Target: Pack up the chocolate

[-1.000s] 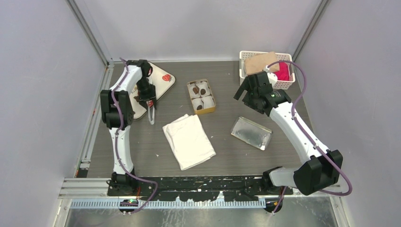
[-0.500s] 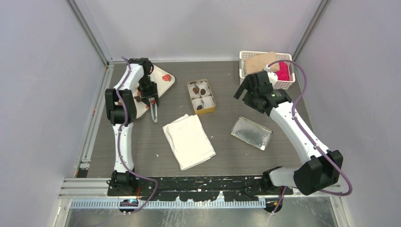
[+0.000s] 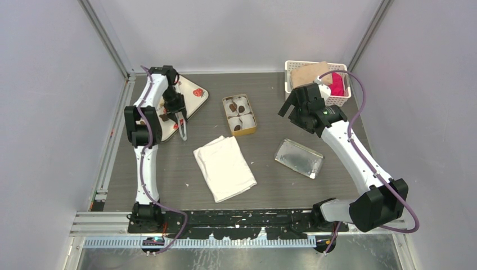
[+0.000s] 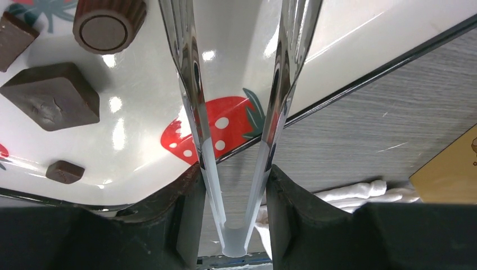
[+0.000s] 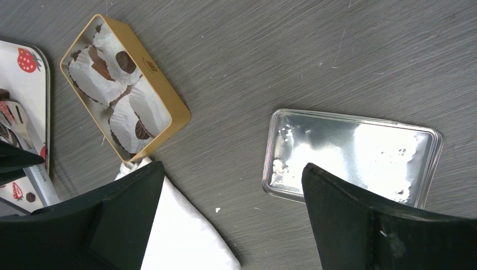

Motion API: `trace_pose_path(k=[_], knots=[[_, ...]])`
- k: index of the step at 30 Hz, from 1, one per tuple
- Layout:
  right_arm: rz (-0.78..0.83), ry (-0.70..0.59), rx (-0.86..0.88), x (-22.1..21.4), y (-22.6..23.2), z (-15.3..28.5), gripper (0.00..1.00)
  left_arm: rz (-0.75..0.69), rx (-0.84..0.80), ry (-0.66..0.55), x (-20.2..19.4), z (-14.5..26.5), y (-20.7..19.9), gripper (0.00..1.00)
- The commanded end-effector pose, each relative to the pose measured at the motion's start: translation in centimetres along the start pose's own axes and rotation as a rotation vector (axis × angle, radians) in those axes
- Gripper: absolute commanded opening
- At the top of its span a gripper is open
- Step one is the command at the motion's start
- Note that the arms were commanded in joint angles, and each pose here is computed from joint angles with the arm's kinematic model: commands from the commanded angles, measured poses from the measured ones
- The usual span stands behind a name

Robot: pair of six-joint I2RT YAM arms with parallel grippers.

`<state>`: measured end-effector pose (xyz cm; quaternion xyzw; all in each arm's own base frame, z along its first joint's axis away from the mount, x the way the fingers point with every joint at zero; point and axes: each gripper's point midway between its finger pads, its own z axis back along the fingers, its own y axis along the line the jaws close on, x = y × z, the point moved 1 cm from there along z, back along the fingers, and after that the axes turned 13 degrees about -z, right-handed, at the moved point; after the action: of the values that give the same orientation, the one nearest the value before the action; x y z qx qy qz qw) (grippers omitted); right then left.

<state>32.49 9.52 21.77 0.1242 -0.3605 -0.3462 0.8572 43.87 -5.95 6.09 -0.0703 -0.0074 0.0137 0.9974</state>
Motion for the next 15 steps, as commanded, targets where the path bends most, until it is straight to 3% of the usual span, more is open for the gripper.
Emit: trace_pose_path(k=[1, 4, 9, 15], knots=[[-0.034, -0.050, 0.049, 1.7, 1.7, 0.8, 0.97, 0.007, -0.029, -0.001, 0.2, 0.8, -0.3, 0.41], [-0.033, -0.050, 0.051, 1.8, 1.7, 0.9, 0.97, 0.009, -0.027, 0.002, 0.2, 0.8, -0.1, 0.37], [-0.037, -0.051, 0.052, 1.8, 1.7, 1.0, 0.97, 0.010, -0.036, -0.008, -0.1, 1.5, -0.4, 0.20], [-0.041, -0.048, 0.051, 1.6, 1.4, 1.1, 0.97, 0.012, -0.047, -0.048, -0.9, 3.5, -0.8, 0.12]])
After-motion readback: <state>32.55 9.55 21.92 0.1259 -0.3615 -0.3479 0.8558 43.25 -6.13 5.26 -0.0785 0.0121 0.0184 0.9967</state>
